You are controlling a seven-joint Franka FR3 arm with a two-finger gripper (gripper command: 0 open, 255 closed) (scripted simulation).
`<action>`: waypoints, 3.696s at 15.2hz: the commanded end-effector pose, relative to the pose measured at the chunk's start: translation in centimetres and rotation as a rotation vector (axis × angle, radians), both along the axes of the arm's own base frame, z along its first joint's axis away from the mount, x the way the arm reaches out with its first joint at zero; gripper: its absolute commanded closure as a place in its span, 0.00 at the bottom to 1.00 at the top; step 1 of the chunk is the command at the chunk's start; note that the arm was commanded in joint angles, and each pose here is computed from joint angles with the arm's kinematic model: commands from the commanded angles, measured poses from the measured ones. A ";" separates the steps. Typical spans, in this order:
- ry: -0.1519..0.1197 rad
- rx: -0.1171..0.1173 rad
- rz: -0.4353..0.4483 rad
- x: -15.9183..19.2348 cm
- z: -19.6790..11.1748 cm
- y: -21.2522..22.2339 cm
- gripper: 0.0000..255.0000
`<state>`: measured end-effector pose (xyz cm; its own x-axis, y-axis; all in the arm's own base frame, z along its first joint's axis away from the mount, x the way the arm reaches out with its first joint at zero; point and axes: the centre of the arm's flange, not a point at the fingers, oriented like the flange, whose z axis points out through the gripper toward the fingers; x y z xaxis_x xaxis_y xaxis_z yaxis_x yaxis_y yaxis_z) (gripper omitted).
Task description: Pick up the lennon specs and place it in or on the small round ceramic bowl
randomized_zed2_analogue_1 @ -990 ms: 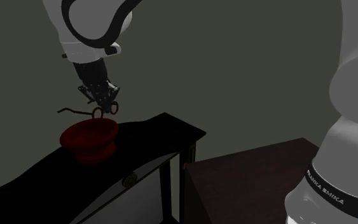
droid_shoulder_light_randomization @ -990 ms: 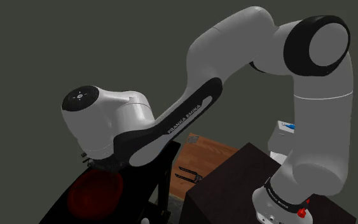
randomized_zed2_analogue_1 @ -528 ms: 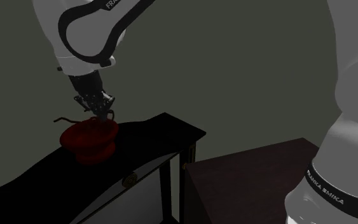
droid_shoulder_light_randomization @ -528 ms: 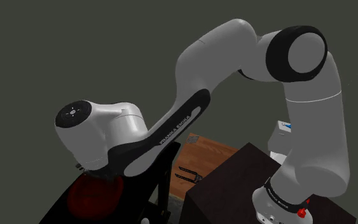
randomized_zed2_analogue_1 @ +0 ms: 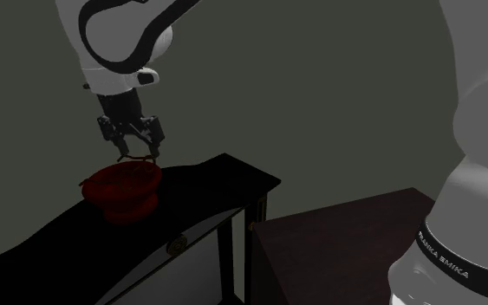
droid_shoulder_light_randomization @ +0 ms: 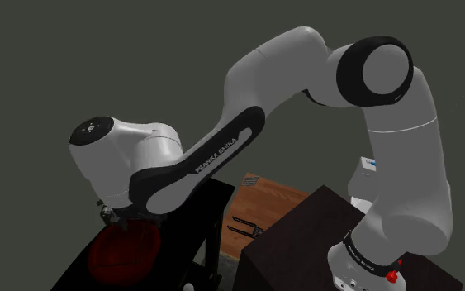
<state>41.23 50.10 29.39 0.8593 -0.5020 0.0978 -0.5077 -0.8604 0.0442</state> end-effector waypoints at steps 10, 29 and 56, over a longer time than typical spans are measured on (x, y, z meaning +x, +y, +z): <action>0.051 0.002 0.005 1.0 -2.5 -0.6 0.00; 0.051 0.002 0.005 1.0 -0.9 -0.6 1.00; 0.051 0.002 0.005 0.5 -2.3 -0.3 1.00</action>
